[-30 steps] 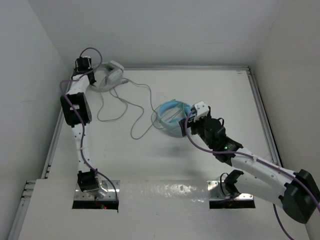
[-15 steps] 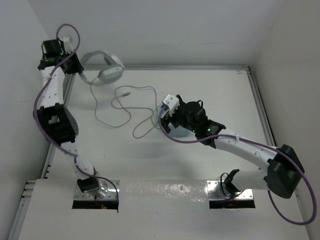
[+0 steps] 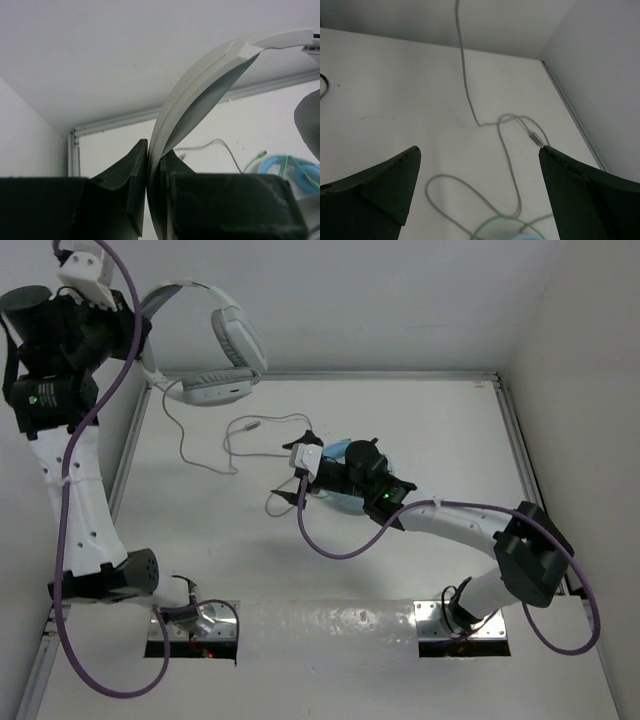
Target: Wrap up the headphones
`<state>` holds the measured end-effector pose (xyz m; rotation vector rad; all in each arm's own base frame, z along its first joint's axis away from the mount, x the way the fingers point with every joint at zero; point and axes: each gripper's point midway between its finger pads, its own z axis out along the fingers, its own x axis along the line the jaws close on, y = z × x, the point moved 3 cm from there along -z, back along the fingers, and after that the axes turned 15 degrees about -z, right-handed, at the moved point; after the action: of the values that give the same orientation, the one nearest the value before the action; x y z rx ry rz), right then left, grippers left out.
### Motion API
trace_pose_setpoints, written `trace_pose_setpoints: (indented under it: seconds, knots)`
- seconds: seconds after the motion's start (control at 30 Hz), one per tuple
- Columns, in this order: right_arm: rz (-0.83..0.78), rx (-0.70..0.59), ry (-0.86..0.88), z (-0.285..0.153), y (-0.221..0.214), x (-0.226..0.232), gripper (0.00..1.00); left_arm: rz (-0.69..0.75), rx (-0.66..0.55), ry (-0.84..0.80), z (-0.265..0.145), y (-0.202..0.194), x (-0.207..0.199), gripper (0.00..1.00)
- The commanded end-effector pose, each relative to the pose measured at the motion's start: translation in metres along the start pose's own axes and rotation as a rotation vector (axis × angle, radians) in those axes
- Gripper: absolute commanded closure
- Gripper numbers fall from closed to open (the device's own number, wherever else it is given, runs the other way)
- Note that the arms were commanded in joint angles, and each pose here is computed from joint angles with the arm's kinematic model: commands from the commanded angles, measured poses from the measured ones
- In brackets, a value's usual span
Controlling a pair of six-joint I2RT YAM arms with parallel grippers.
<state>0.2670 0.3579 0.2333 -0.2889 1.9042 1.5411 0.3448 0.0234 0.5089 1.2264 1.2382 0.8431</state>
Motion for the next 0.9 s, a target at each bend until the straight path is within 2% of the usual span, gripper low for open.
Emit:
trace_pose_setpoints:
  seconds: [0.0,0.13,0.17,0.3,0.33,0.4,0.5,0.53,0.57,0.6,0.67,0.7,0.73,0.77,0.83,0.87]
  knots:
    - [-0.053,-0.225,0.092,0.018,0.033,0.026,0.01,-0.037,0.12,-0.027,0.024,-0.03,-0.007,1.0]
    - [0.033,-0.279,0.127,0.053,0.024,0.04,0.01,-0.019,0.134,-0.067,0.029,-0.035,-0.032,1.0]
    - [0.063,-0.326,0.096,0.062,0.03,0.034,0.01,-0.018,0.134,-0.077,0.03,-0.035,-0.037,1.0]
    - [0.125,-0.305,0.0,0.117,-0.007,0.025,0.01,-0.033,0.124,-0.112,0.029,-0.03,-0.049,1.0]
    - [0.155,-0.329,-0.027,0.129,0.0,0.012,0.01,-0.035,0.125,-0.123,0.029,-0.03,-0.051,1.0]
    - [0.228,-0.285,-0.035,0.148,-0.03,0.019,0.01,-0.039,0.123,-0.139,0.027,-0.029,-0.054,1.0]
    - [0.291,-0.317,-0.085,0.169,-0.035,0.007,0.01,-0.05,0.139,-0.174,0.023,-0.031,-0.061,1.0]
    - [0.318,-0.284,-0.077,0.178,-0.056,0.017,0.03,-0.05,0.143,-0.181,0.022,-0.031,-0.062,1.0]
    - [0.332,-0.306,-0.085,0.187,-0.05,0.01,0.09,-0.051,0.145,-0.187,0.021,-0.031,-0.062,1.0]
    - [0.351,-0.296,-0.08,0.192,-0.057,0.011,0.35,-0.045,0.143,-0.191,0.02,-0.03,-0.064,1.0]
    - [0.407,-0.273,-0.06,0.198,-0.071,0.021,0.73,-0.038,0.144,-0.183,0.019,-0.03,-0.062,1.0]
    - [0.428,-0.27,-0.064,0.196,-0.076,0.023,0.9,-0.033,0.144,-0.178,0.019,-0.03,-0.061,1.0]
    - [0.454,-0.3,-0.08,0.192,-0.071,0.019,1.0,-0.02,0.142,-0.158,0.02,-0.031,-0.058,1.0]
    - [0.48,-0.276,-0.077,0.182,-0.085,0.026,1.0,-0.014,0.141,-0.146,0.021,-0.031,-0.056,1.0]
    - [0.507,-0.338,-0.103,0.163,-0.078,0.019,1.0,0.002,0.128,-0.115,0.023,-0.028,-0.05,1.0]
    - [0.529,-0.319,-0.116,0.144,-0.086,0.02,1.0,0.007,0.125,-0.09,0.025,-0.029,-0.045,1.0]
